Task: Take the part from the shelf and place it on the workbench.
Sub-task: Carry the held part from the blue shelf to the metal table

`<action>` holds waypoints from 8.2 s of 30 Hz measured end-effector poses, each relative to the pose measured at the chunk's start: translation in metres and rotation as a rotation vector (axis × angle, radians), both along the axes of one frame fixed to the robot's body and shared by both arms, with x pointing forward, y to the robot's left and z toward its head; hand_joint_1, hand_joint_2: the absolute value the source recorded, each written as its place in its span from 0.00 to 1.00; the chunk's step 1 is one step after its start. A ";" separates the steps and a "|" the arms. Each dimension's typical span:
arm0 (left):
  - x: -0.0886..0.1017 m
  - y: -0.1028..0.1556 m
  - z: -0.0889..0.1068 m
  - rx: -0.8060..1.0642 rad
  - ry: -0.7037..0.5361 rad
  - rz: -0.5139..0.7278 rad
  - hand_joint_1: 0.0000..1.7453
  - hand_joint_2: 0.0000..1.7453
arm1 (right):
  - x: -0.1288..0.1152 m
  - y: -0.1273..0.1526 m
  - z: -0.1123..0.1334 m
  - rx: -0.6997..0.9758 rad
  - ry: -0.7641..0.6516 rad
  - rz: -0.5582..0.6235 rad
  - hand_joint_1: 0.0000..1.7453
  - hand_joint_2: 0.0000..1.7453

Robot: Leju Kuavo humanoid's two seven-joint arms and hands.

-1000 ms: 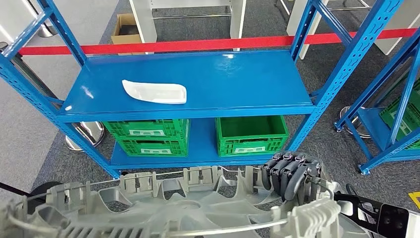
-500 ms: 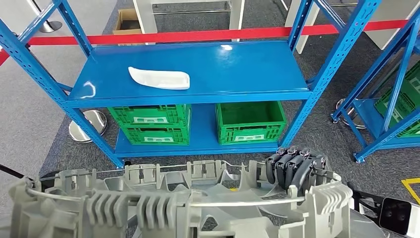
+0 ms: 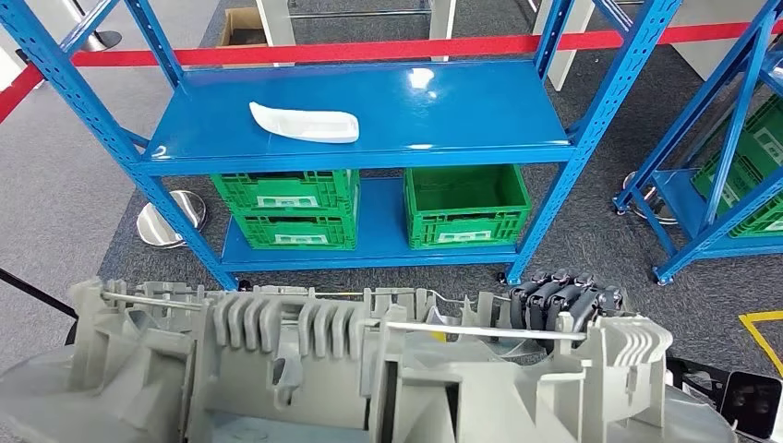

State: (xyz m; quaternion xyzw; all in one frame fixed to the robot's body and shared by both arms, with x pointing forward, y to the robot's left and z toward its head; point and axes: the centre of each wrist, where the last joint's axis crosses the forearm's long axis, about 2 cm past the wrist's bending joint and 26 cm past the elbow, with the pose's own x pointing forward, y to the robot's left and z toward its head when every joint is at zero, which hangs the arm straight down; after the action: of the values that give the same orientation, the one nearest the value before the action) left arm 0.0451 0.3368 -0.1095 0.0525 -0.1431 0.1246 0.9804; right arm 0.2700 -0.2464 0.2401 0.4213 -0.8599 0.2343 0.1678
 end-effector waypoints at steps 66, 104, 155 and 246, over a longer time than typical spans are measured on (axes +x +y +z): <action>0.002 -0.025 -0.001 -0.063 0.094 0.052 0.00 1.00 | 0.006 -0.020 0.028 -0.069 -0.111 -0.167 1.00 1.00; 0.000 0.000 0.000 -0.018 0.051 0.177 0.00 1.00 | 0.034 -0.002 0.040 -0.073 -0.121 -0.061 1.00 1.00; 0.001 -0.034 -0.002 -0.073 0.056 0.212 0.00 1.00 | 0.053 0.014 0.060 -0.161 -0.149 -0.124 1.00 1.00; 0.000 -0.038 -0.002 -0.074 0.076 0.161 0.00 1.00 | 0.015 -0.059 0.076 -0.222 -0.330 -0.305 1.00 1.00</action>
State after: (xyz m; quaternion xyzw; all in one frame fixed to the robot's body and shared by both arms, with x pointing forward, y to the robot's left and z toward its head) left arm 0.0449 0.2988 -0.1114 0.0323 -0.0967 0.2062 0.9732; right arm 0.2853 -0.3056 0.3162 0.2216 -0.8983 0.3650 0.1036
